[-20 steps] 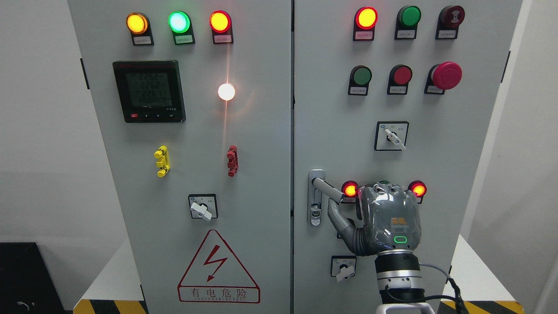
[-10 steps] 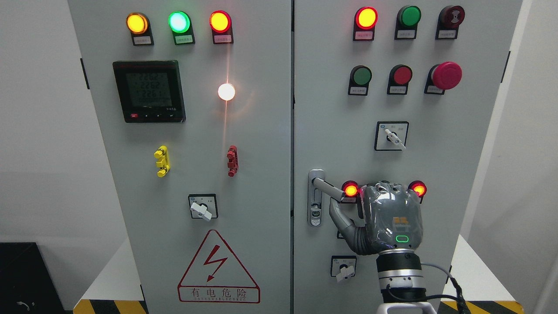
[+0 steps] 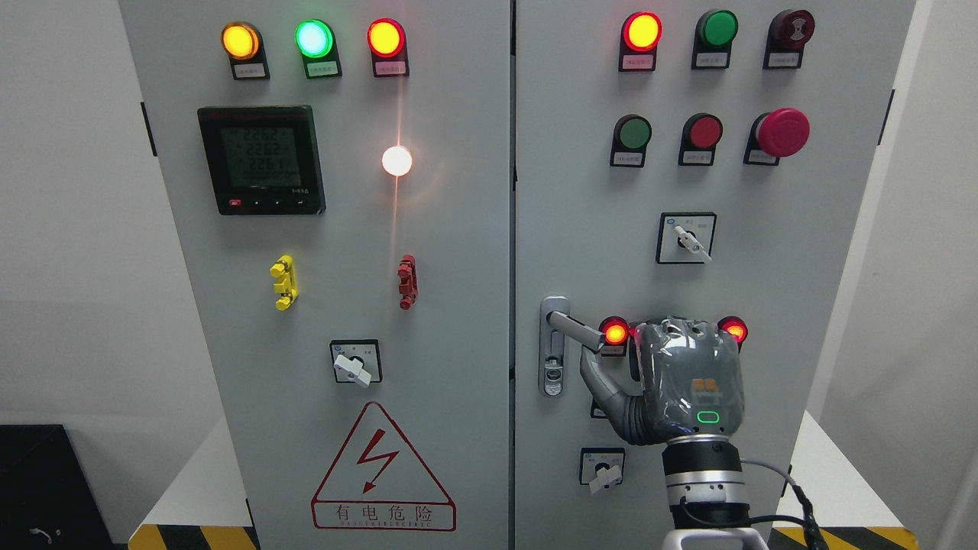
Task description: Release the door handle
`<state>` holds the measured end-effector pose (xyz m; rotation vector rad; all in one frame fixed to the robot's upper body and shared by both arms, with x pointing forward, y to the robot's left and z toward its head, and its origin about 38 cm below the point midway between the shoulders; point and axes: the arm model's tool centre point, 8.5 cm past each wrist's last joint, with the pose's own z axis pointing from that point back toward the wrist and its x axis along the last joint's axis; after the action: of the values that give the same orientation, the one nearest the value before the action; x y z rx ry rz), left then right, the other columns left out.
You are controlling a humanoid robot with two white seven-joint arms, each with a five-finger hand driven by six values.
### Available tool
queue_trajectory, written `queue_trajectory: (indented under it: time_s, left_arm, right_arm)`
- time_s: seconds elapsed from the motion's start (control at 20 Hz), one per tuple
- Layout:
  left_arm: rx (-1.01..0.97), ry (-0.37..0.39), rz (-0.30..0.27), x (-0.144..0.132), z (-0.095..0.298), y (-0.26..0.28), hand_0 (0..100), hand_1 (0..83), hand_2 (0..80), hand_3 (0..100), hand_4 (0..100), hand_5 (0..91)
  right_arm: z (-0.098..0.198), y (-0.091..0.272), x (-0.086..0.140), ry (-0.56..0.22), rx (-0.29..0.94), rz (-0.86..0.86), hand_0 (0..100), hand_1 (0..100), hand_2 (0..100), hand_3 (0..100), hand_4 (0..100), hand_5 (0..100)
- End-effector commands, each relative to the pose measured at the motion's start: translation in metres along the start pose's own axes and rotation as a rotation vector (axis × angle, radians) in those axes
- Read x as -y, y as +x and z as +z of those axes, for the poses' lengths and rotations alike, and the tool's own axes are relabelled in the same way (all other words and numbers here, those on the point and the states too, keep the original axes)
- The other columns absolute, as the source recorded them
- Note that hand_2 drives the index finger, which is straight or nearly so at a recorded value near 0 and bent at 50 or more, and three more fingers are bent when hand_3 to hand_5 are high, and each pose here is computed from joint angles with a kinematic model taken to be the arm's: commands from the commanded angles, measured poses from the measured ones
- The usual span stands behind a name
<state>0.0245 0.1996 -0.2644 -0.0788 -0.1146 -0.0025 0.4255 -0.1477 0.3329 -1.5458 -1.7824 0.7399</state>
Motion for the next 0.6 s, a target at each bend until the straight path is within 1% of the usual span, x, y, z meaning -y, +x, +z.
queue_trajectory:
  time_s: [0.0,0.55]
  left_arm:
    - [-0.020,0.000,0.003,0.0000,0.0011,-0.0122,12,55.6,0.0,0,0,0.0]
    - [-0.018,0.000,0.003,0.0001,0.0010,-0.0117,12,55.6,0.0,0,0,0.0]
  right_arm:
    - [-0.0006,-0.0023,0.0006,-0.004,-0.005,0.003,45,20,93,100,91,98]
    - [-0.0011,-0.0020,0.0010,-0.005,-0.003,0.001,47,17,93,100,91,98]
